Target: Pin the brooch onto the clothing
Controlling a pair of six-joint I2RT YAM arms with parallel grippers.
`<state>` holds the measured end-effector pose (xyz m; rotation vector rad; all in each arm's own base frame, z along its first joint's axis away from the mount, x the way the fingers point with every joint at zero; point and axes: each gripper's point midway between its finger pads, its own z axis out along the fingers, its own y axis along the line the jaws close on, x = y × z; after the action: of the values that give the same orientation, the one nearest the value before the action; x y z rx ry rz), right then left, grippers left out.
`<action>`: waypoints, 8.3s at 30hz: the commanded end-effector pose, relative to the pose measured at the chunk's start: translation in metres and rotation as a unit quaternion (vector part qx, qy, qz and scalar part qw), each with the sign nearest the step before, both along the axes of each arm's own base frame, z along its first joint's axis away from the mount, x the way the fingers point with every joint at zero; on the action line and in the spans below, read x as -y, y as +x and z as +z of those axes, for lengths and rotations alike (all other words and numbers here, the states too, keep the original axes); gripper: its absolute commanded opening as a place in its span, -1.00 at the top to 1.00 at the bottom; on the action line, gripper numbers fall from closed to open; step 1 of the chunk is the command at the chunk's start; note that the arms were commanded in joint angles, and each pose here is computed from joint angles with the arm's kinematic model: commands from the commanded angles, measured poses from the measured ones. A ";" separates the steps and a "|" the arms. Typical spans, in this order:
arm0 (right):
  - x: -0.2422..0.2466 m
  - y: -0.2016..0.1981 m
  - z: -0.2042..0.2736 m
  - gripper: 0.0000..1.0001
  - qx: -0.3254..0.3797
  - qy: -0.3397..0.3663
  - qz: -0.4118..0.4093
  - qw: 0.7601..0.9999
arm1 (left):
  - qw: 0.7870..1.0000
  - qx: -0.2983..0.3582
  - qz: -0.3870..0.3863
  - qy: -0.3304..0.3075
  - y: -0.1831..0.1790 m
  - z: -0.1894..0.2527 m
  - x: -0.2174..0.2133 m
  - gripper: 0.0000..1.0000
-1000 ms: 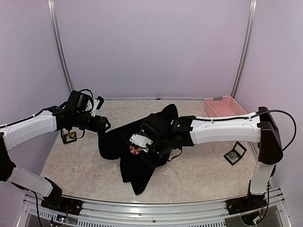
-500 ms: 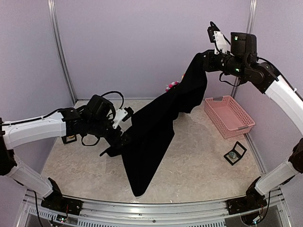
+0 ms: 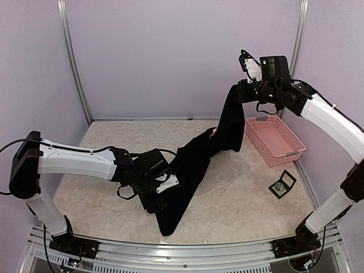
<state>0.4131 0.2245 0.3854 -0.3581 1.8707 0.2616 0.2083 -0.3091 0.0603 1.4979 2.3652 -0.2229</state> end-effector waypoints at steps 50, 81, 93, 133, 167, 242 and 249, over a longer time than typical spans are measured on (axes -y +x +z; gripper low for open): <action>0.081 -0.161 0.231 1.00 0.247 0.084 0.064 0.963 | 0.788 0.415 0.407 -0.204 0.152 0.395 -0.192 1.00; 0.083 0.028 0.232 1.00 0.293 0.105 0.025 0.950 | 0.677 0.554 0.440 -0.201 0.302 0.489 -0.253 1.00; 0.013 -0.086 -0.095 1.00 -0.145 0.078 0.087 0.982 | 0.843 0.259 0.446 -0.152 0.190 0.201 -0.175 1.00; -0.012 -0.207 -0.154 -0.27 -0.379 -0.033 0.113 0.918 | 0.772 0.194 0.527 -0.296 0.064 0.195 -0.183 -0.13; 0.127 -0.022 -0.290 0.43 -0.378 -0.223 -0.275 0.855 | 0.837 0.165 0.500 -0.145 0.237 0.057 -0.147 -0.10; 0.207 -0.134 -0.342 0.61 -0.409 0.025 -0.368 0.835 | 0.885 0.125 0.398 -0.206 0.224 0.086 -0.090 -0.34; 0.209 -0.138 -0.335 0.83 -0.413 0.016 -0.374 0.831 | 0.886 0.124 0.397 -0.206 0.224 0.086 -0.090 -0.34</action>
<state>0.2812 0.0198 0.0424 0.6204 2.6714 -0.0946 0.4277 -0.2176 0.1420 0.2721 2.3133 -0.2728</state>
